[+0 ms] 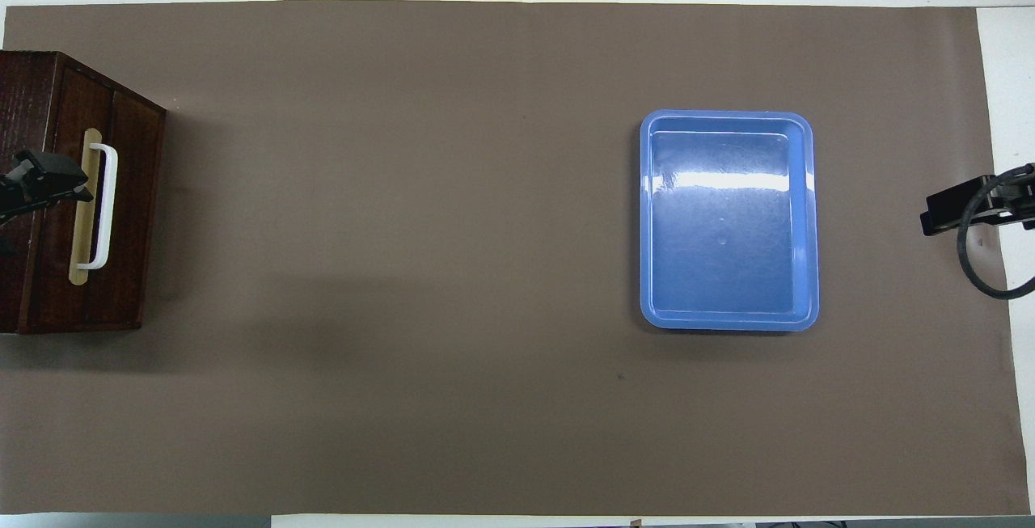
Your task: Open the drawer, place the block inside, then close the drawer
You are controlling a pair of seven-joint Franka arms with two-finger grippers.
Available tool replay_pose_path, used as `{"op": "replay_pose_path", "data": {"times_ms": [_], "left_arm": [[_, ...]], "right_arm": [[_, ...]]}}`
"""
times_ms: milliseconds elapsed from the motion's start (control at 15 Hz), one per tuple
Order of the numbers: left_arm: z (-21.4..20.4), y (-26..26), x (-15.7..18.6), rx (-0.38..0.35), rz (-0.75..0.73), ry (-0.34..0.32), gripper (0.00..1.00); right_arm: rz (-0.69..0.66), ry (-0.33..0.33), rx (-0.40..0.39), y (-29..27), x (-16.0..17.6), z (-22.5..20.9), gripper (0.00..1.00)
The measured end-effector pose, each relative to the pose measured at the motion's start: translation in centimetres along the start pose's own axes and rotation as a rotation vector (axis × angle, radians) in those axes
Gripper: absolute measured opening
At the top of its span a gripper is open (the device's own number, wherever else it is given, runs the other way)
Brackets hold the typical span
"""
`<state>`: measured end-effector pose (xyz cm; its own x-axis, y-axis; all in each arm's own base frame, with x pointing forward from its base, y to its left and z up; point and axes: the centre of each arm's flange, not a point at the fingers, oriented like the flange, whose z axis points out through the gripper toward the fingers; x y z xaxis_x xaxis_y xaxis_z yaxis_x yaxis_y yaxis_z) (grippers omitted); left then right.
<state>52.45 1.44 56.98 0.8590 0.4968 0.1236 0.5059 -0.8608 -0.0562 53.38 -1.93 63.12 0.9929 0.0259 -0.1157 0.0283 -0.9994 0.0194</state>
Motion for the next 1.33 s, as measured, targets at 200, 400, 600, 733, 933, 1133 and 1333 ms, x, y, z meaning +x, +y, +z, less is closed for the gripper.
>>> {"op": "replay_pose_path", "data": {"times_ms": [200,400,600,733,933,1133,1333], "left_arm": [[-0.1,0.0,-0.1,-0.044,0.121,-0.022,1.0],[-0.2,-0.2,0.1,-0.077,0.168,-0.032,1.0],[-0.7,0.2,0.0,-0.083,0.179,-0.022,1.0],[-1.1,0.5,0.0,-0.086,0.184,-0.016,1.0],[-1.3,0.9,-0.2,-0.09,0.189,-0.012,1.0],[-1.4,1.3,-0.3,-0.095,0.2,-0.002,1.0],[-1.9,1.2,-0.3,-0.085,0.284,-0.026,1.0]], "right_arm": [[0.0,0.0,0.0,0.0,0.0,0.0,1.0],[0.0,0.0,0.0,0.0,0.0,0.0,1.0],[0.0,0.0,0.0,0.0,0.0,0.0,1.0],[0.0,0.0,0.0,0.0,0.0,0.0,1.0],[0.0,0.0,0.0,0.0,0.0,0.0,1.0],[0.0,0.0,0.0,0.0,0.0,0.0,1.0],[0.0,0.0,0.0,0.0,0.0,0.0,1.0]]}}
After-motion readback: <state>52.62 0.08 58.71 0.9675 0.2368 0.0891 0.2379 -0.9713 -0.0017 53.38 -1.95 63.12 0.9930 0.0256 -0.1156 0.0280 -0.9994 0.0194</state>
